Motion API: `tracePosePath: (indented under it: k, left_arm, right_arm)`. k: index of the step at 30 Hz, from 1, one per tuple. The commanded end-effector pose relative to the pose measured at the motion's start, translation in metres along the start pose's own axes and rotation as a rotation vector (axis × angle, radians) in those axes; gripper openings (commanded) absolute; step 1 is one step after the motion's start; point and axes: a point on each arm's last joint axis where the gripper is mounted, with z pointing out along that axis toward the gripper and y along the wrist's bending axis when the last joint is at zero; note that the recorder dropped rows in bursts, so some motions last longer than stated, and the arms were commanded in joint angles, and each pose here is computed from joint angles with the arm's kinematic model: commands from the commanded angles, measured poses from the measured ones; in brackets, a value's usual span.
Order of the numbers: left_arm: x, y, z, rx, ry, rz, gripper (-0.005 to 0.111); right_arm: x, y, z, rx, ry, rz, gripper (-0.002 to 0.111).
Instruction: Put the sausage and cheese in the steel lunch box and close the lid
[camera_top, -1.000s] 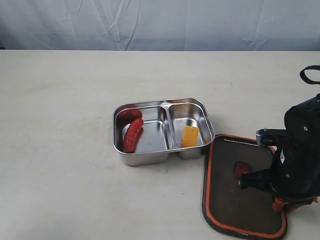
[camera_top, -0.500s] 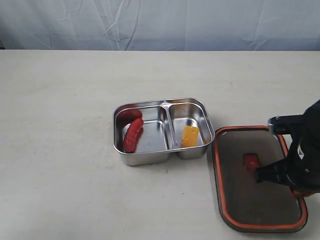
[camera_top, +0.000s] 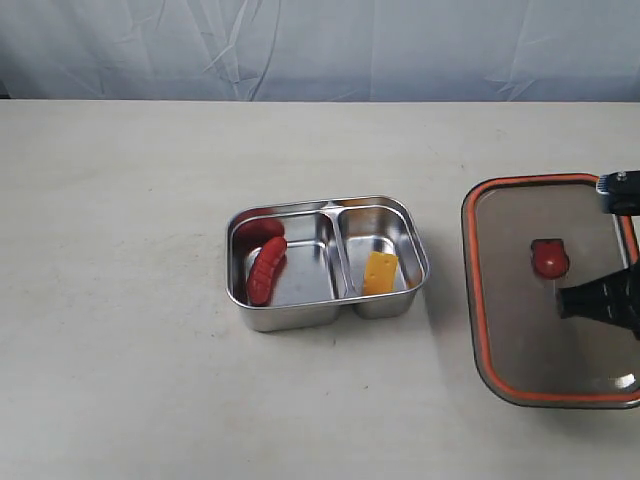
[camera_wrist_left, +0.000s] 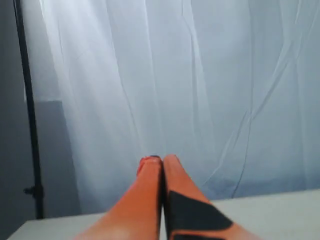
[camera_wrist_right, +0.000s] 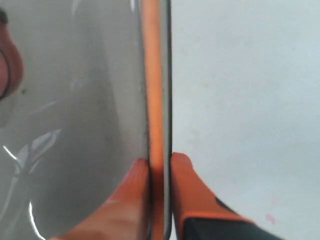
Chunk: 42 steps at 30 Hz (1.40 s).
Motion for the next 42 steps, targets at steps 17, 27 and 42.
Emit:
tracePosePath:
  k: [17, 27, 42]
  left_arm:
    - [-0.040, -0.036, 0.017, 0.430, 0.179, -0.878, 0.000]
    - [-0.045, -0.060, 0.082, 0.728, 0.536, -0.745, 0.042]
    - [-0.023, -0.071, 0.137, 0.999, 0.599, -0.786, 0.059]
  right_arm:
    - [-0.034, -0.004, -0.056, -0.160, -0.377, -0.070, -0.001]
    - [-0.041, 0.012, -0.070, -0.333, -0.436, -0.191, -0.001]
    - [-0.038, 0.038, -0.085, -0.658, -0.475, -0.223, -0.001]
